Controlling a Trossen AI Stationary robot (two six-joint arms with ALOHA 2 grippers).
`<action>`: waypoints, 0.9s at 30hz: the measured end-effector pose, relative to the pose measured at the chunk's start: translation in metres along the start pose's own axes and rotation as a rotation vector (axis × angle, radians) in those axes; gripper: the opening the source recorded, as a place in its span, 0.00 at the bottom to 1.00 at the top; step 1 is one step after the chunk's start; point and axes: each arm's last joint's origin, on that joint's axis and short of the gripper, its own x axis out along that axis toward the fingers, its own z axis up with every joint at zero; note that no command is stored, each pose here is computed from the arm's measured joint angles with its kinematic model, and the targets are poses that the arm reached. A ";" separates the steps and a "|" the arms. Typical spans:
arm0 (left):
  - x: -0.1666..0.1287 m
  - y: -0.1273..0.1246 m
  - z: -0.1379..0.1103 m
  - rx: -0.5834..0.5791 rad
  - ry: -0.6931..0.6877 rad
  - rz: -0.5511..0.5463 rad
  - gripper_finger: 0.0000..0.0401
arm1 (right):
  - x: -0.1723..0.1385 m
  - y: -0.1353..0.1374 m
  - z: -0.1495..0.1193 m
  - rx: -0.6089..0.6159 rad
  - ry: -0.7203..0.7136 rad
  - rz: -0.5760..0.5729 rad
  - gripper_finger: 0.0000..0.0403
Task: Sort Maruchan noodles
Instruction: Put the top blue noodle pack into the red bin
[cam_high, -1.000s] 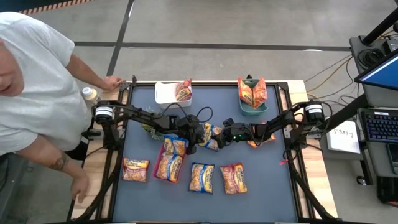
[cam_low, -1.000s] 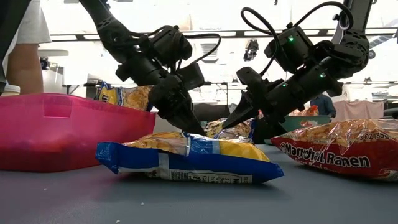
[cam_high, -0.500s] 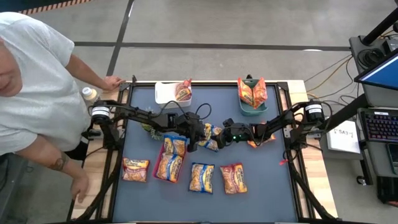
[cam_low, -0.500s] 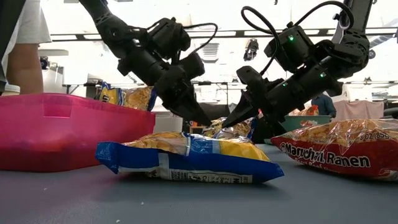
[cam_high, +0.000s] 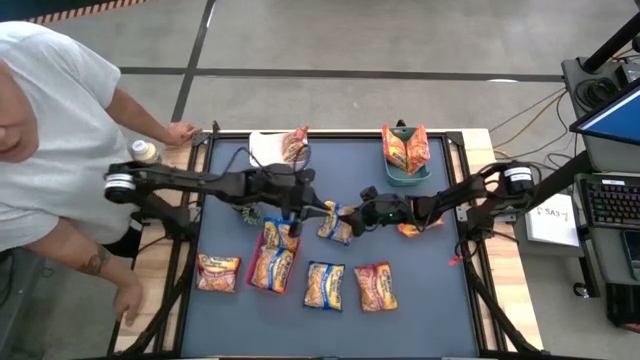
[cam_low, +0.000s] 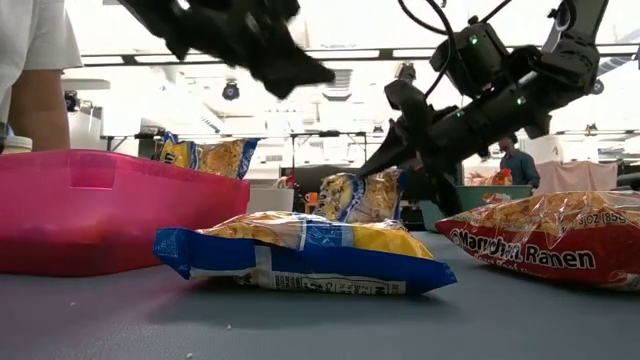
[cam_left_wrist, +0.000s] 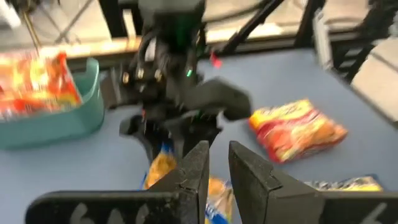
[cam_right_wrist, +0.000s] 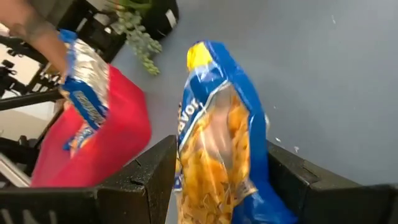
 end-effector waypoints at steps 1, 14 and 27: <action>-0.007 -0.003 0.005 0.007 -0.014 -0.003 0.11 | -0.002 0.002 0.002 -0.006 -0.005 0.005 0.46; -0.045 -0.031 0.028 0.049 -0.060 -0.060 0.11 | -0.012 0.012 0.009 -0.037 -0.019 0.040 0.35; -0.022 -0.030 0.011 0.027 0.035 -0.060 0.11 | -0.011 0.020 0.009 -0.141 0.011 0.098 0.09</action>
